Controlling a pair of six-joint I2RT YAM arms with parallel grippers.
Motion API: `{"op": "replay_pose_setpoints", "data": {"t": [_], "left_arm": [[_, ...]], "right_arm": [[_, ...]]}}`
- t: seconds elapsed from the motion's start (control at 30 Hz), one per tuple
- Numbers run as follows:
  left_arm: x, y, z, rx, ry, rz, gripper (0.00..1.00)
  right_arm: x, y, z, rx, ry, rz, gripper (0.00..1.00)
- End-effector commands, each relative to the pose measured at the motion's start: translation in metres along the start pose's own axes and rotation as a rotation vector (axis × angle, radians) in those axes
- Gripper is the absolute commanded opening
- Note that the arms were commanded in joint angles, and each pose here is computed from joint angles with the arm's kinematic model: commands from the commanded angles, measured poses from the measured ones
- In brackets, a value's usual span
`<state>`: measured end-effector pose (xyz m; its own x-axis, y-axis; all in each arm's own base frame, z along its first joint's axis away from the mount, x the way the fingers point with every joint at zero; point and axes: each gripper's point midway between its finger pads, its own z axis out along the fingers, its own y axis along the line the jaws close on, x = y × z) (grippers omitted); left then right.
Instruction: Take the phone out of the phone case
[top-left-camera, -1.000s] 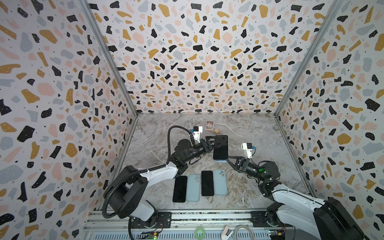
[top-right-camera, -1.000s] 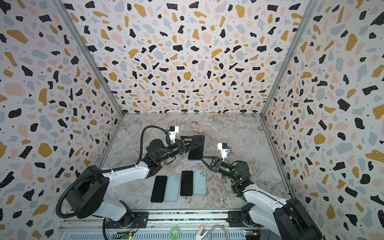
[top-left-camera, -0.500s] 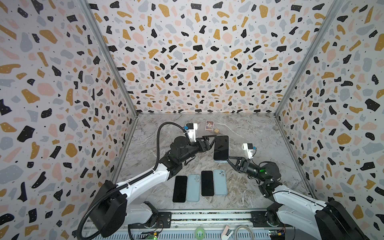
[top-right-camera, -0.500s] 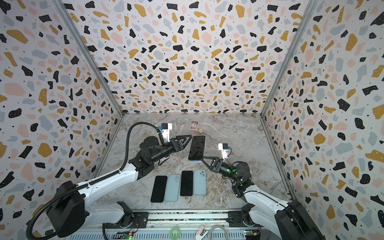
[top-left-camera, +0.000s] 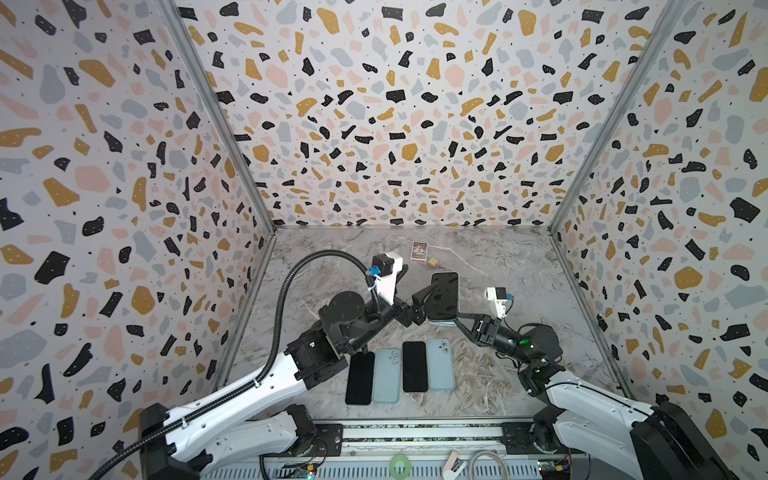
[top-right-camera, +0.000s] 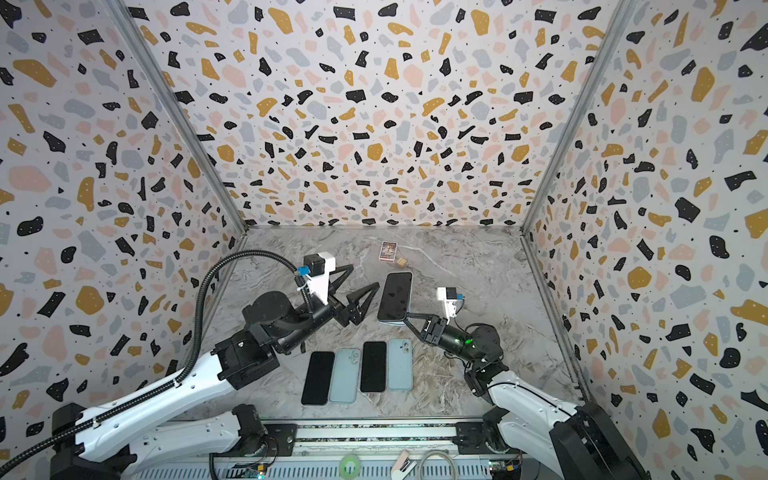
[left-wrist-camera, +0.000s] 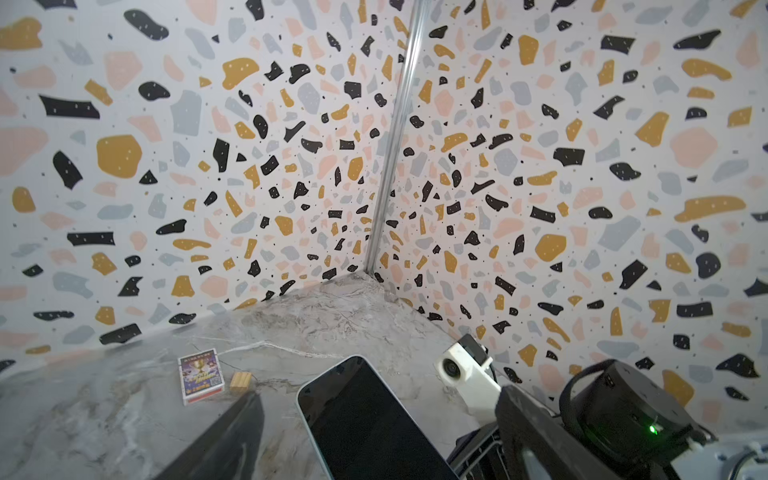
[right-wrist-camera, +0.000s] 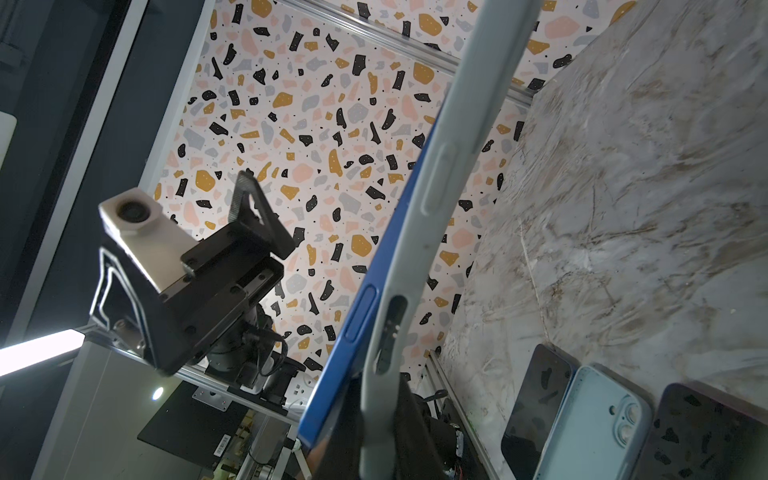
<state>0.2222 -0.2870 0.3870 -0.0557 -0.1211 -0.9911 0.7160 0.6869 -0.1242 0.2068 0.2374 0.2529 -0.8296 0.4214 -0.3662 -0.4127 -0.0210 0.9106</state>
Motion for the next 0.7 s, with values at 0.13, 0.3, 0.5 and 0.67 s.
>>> {"op": "replay_pose_setpoints", "data": {"t": [0.13, 0.3, 0.5, 0.67], "left_arm": [[0.021, -0.031, -0.016, -0.038, 0.039, 0.494, 0.90], [0.056, -0.056, -0.018, -0.013, 0.100, 0.711, 0.89], [0.064, -0.062, -0.011, -0.039, 0.102, 0.813, 0.88], [0.068, -0.063, -0.002, -0.058, 0.125, 0.881, 0.88]], "right_arm": [[-0.005, 0.024, -0.001, -0.074, -0.015, -0.067, 0.00], [-0.004, 0.023, -0.001, -0.072, -0.010, -0.065, 0.00], [-0.004, 0.024, -0.001, -0.078, -0.006, -0.066, 0.00], [-0.004, 0.025, -0.001, -0.078, -0.006, -0.067, 0.00]]}}
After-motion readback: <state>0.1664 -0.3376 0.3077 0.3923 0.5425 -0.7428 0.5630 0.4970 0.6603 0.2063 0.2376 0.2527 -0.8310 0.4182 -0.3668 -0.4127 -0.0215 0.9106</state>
